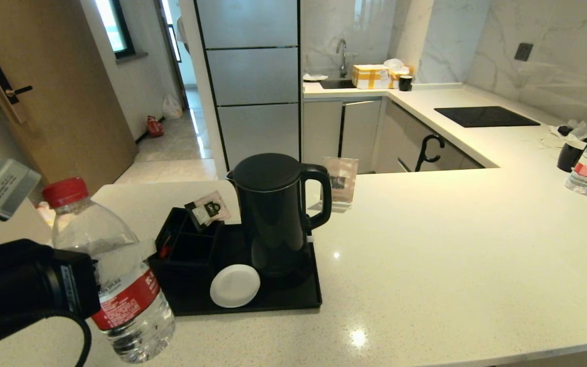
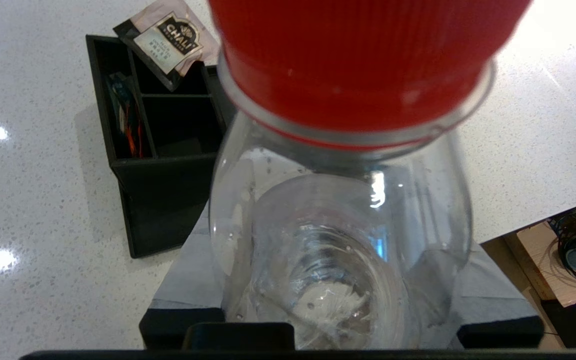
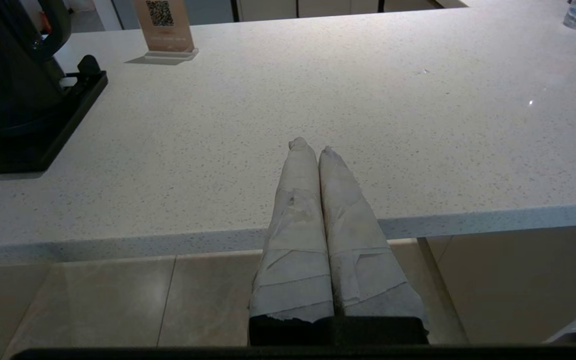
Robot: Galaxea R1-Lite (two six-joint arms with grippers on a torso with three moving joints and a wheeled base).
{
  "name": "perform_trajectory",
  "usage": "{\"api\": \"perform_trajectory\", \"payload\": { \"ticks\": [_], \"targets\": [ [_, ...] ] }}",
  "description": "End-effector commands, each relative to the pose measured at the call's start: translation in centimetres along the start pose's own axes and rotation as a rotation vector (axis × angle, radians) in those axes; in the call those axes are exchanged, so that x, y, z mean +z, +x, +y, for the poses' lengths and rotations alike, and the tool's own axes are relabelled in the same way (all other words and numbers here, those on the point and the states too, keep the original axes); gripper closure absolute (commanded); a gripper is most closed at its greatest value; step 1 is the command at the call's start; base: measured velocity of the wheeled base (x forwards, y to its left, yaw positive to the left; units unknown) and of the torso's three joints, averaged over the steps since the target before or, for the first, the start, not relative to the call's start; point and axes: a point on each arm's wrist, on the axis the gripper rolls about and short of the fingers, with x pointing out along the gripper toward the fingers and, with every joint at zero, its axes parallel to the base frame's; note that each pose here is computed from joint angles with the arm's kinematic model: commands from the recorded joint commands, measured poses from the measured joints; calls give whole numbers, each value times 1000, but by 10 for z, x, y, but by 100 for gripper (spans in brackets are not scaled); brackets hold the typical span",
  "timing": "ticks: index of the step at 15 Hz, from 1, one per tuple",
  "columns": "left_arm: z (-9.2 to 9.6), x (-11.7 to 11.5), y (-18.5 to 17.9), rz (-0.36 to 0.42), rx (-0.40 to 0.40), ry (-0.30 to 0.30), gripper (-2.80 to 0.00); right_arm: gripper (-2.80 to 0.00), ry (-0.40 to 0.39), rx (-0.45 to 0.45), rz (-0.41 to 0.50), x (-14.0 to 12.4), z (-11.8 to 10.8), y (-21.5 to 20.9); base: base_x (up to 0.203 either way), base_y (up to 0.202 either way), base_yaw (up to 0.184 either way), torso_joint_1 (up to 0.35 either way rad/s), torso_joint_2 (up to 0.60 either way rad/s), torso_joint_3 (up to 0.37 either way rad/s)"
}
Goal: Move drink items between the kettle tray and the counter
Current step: Return the bottled water to its original position
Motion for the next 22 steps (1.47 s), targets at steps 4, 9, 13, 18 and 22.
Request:
{"api": "perform_trajectory", "payload": {
  "ticks": [4, 9, 13, 18, 22],
  "targets": [
    [-2, -5, 48, 19, 56, 2, 0, 0, 0, 0, 3, 0, 0, 0, 0, 0, 0, 0, 0, 0],
    [-11, -39, 151, 62, 164, 33, 0, 0, 0, 0, 3, 0, 0, 0, 0, 0, 0, 0, 0, 0],
    [-17, -39, 162, 37, 235, 66, 0, 0, -2, -2, 3, 0, 0, 0, 0, 0, 0, 0, 0, 0],
    [-20, -48, 169, -25, 356, 97, 0, 0, 0, 0, 0, 0, 0, 0, 0, 0, 0, 0, 0, 0],
    [-22, -49, 174, -45, 388, 97, 0, 0, 0, 0, 3, 0, 0, 0, 0, 0, 0, 0, 0, 0]
  ]
}}
